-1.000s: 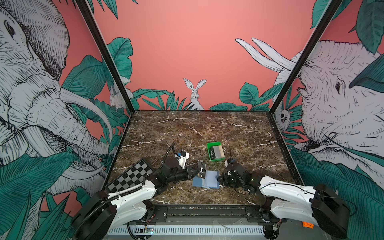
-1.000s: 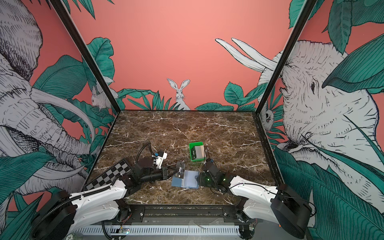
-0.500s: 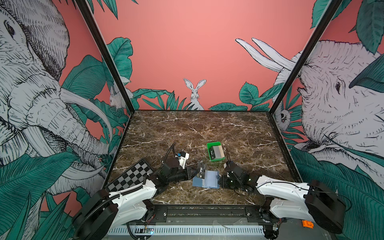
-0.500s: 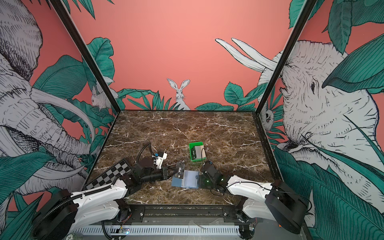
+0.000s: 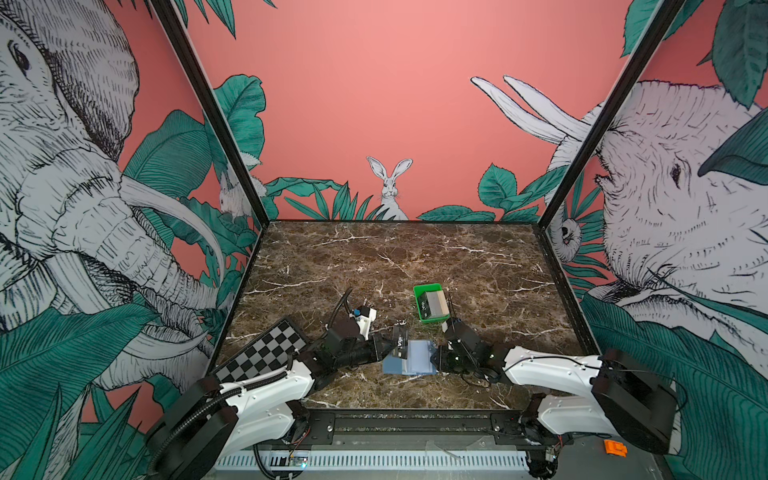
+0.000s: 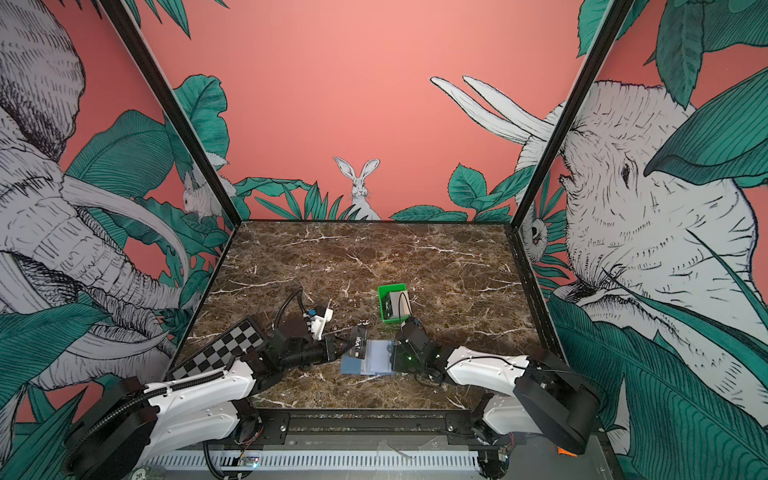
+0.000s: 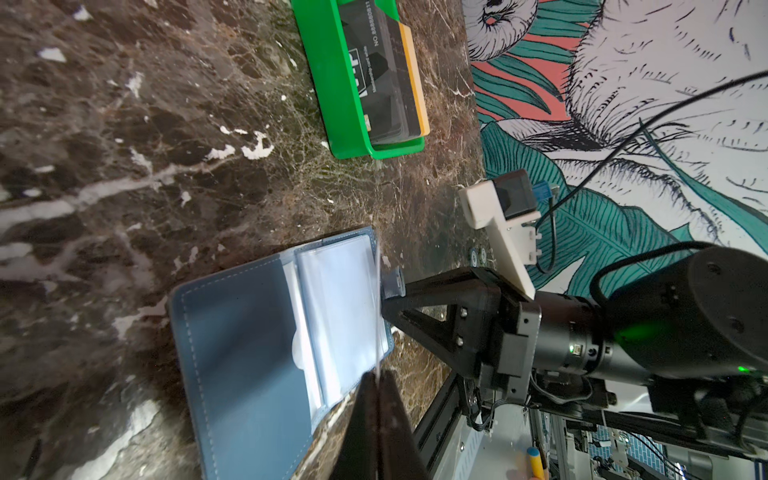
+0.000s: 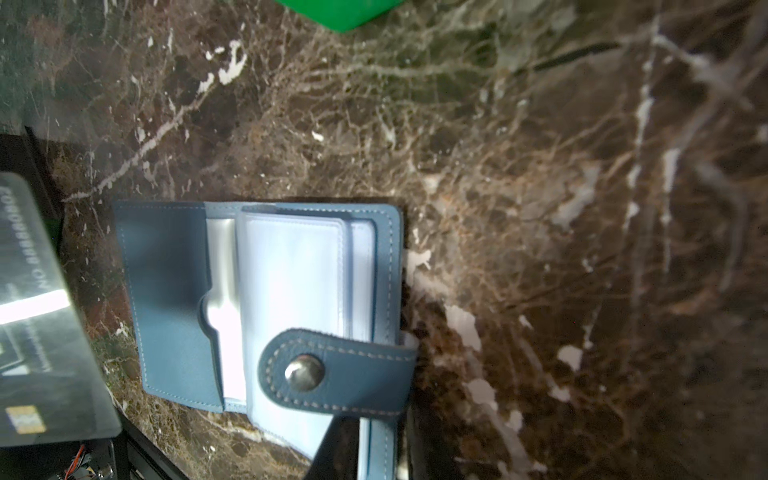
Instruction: Put the credit cards into the card holder
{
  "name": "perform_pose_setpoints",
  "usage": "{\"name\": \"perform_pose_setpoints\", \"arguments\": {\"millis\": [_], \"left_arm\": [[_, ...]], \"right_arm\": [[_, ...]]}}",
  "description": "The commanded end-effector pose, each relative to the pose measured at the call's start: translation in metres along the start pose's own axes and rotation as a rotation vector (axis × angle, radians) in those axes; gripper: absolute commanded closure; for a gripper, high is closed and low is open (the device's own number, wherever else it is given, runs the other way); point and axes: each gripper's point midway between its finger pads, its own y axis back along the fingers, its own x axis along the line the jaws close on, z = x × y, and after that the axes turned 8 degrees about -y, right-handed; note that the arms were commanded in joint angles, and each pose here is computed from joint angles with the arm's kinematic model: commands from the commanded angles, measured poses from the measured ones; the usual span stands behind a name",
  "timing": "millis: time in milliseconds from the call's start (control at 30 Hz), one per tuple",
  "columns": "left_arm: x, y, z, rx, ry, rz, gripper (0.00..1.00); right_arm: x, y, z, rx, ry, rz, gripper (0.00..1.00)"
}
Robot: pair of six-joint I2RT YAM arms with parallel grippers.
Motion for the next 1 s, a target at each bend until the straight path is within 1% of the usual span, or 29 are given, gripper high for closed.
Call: {"name": "perform_pose_setpoints", "arguments": {"millis": [0,233,467,600,967], "left_arm": [[0.006,0.000,-0.004,-0.010,0.009,0.015,1.00],[0.009,-0.002,-0.002,-0.019,0.023,0.020,1.00],[0.014,-0.010,-0.004,-0.016,0.063,0.029,1.00],[0.021,-0.012,-0.008,-0.010,0.089,0.060,1.00],[0.028,-0.018,-0.024,0.020,0.145,0.092,1.00]], "right_arm": [[-0.010,-0.003,-0.001,-0.004,0.015,-0.041,0.80],[-0.010,-0.004,-0.003,0.006,0.026,-0.041,0.82],[-0.010,-0.004,-0.004,0.009,0.027,-0.038,0.82],[-0.012,-0.004,-0.005,0.009,0.024,-0.041,0.82],[-0.016,-0.005,-0.006,0.010,0.020,-0.049,0.82]]}}
